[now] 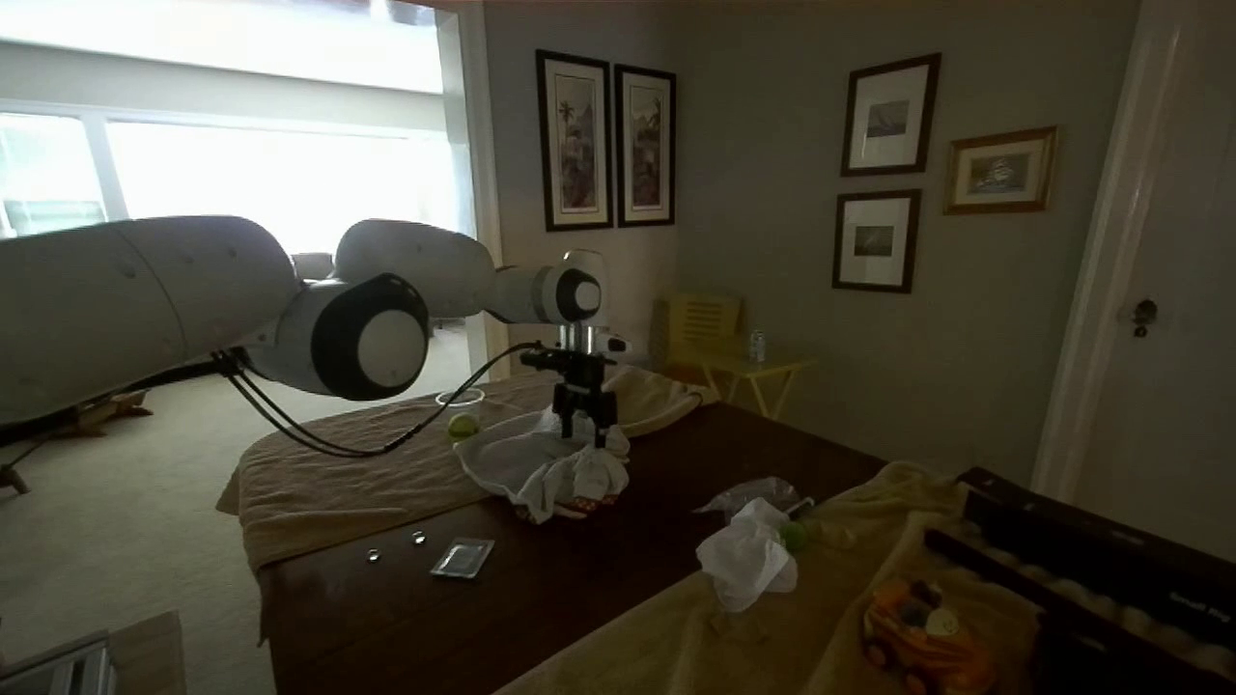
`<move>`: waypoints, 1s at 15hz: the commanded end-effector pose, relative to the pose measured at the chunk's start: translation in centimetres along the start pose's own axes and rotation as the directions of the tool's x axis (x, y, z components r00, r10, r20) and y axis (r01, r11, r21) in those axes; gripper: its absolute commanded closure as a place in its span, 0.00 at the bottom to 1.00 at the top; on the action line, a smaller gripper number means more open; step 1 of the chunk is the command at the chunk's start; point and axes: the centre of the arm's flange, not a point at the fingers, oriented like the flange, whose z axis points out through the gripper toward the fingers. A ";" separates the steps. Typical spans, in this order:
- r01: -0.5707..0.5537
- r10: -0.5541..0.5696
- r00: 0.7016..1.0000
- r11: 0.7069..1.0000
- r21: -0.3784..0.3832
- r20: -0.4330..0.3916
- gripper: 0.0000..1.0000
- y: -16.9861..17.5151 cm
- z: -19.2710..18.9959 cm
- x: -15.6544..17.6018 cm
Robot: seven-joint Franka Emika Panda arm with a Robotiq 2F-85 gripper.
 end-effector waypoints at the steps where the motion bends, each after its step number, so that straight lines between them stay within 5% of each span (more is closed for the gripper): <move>1: 0.005 -0.017 0.992 0.995 -0.095 -0.126 0.00 2.6 -0.4 0.6; 9: -0.053 0.046 0.997 0.991 -0.122 -0.061 0.03 4.5 1.0 1.5; 15: 0.040 -0.050 0.994 0.994 -0.100 -0.096 0.00 2.3 -0.4 0.6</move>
